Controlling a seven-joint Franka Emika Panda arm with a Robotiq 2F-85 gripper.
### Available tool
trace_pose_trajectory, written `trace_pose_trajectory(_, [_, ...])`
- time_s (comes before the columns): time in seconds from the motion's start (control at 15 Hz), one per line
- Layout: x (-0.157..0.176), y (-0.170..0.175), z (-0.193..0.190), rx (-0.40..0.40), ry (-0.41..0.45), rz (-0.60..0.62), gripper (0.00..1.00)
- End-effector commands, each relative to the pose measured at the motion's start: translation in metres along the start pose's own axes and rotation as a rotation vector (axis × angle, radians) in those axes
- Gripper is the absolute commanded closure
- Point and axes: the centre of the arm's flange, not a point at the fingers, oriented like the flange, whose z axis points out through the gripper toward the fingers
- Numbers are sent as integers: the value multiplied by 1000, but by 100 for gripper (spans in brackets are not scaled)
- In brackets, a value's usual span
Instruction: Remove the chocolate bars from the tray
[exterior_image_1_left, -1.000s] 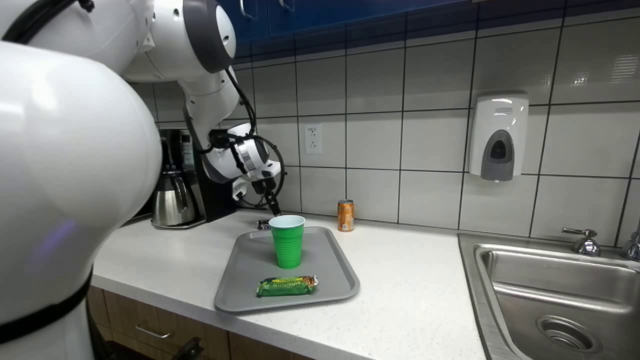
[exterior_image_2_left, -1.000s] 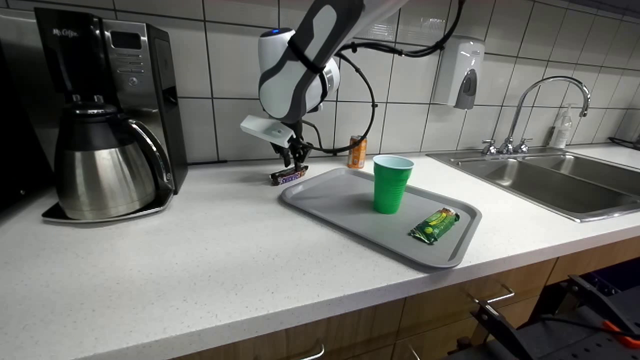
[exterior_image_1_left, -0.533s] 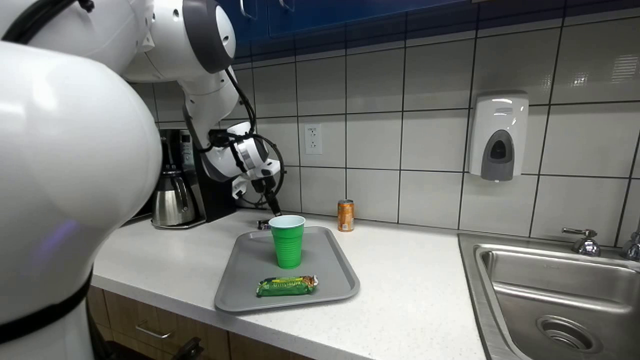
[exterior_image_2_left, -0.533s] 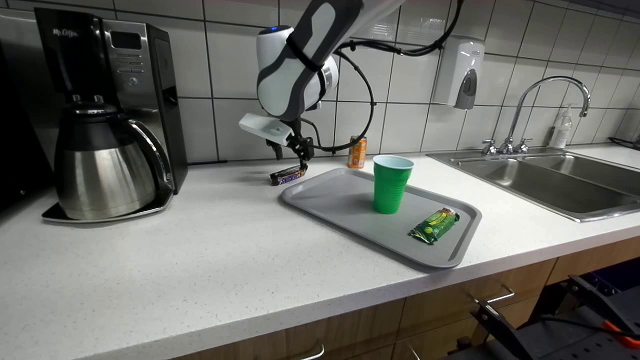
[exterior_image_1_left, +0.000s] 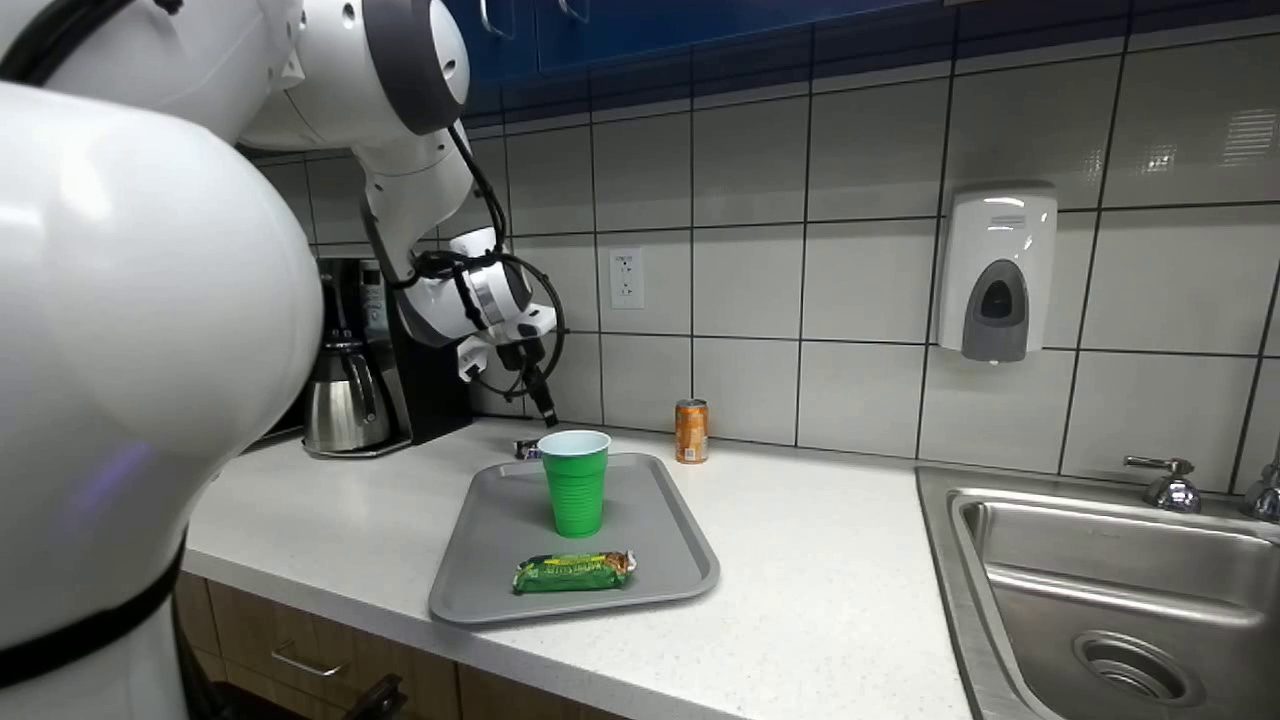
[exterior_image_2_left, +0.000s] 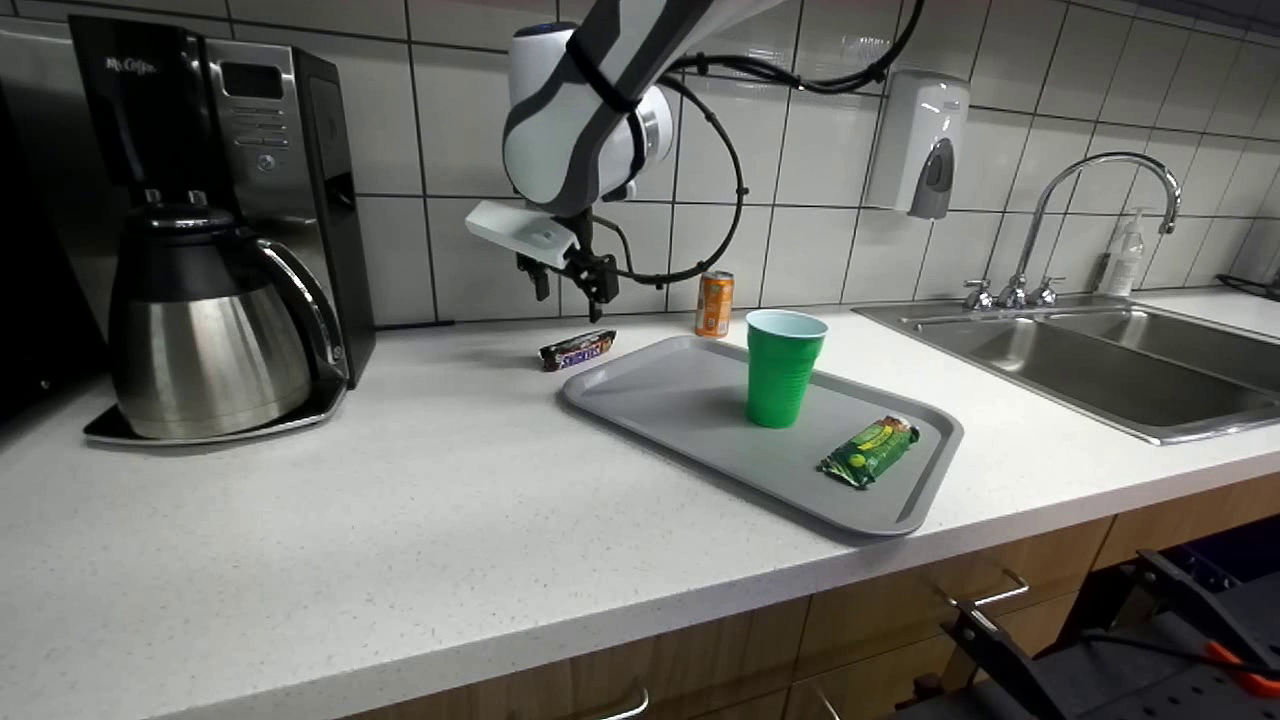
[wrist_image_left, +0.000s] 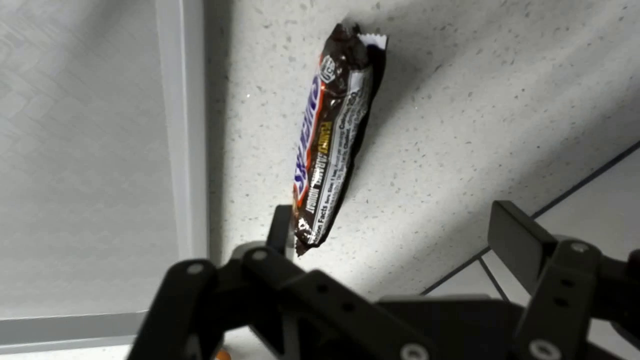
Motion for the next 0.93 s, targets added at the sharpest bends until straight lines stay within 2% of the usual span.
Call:
trace_pose_trajectory(0.0, [2,8,-26,26,-57,-27,0])
trace_pose_trajectory(0.87, [-18,28,-71,80,-192,-164,0])
